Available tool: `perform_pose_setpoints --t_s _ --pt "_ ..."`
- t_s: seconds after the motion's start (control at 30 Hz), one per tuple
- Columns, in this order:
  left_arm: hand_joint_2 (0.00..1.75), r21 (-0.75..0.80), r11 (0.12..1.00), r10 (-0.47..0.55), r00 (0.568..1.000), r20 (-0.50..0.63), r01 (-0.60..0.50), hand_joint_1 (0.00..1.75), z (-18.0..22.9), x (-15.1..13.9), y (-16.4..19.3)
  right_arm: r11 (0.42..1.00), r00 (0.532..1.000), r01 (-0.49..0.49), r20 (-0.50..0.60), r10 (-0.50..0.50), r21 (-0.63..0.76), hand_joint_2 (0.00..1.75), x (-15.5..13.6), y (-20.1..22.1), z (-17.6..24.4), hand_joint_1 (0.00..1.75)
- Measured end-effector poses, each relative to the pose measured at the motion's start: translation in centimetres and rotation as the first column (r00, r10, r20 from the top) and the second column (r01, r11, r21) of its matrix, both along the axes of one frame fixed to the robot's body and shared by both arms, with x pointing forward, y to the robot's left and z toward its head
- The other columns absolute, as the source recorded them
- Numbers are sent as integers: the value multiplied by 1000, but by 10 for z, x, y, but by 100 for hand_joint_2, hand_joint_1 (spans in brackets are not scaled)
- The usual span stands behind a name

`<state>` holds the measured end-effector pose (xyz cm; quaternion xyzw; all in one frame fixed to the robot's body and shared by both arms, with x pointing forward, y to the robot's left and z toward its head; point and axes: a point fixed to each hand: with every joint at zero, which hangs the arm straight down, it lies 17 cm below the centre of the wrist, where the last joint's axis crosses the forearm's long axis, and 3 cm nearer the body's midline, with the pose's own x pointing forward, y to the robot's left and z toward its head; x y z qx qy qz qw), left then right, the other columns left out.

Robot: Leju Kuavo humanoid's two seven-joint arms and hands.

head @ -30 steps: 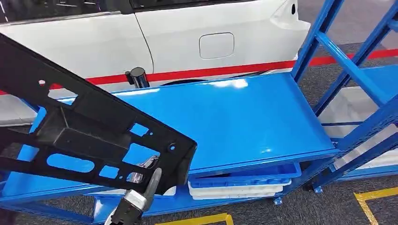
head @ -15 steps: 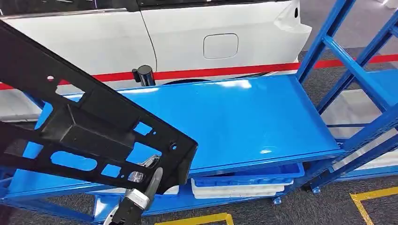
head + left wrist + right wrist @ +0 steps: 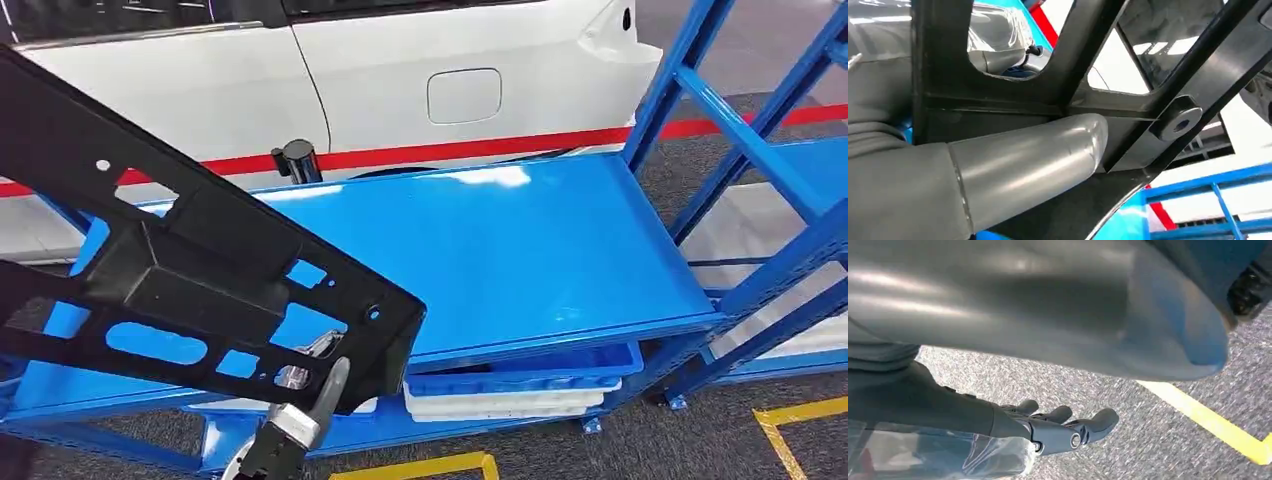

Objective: Take the parts from the cabinet and place them on the table.

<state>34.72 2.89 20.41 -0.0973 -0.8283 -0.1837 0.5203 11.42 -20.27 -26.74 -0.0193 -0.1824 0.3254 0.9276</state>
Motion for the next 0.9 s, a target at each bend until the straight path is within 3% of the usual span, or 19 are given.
perform_pose_setpoints --t_s 0.9 --pt "0 0 1000 -29 1000 -8 29 175 3 1 -3 1000 1000 3 -14 -2 11 0 -1 2 0 0"
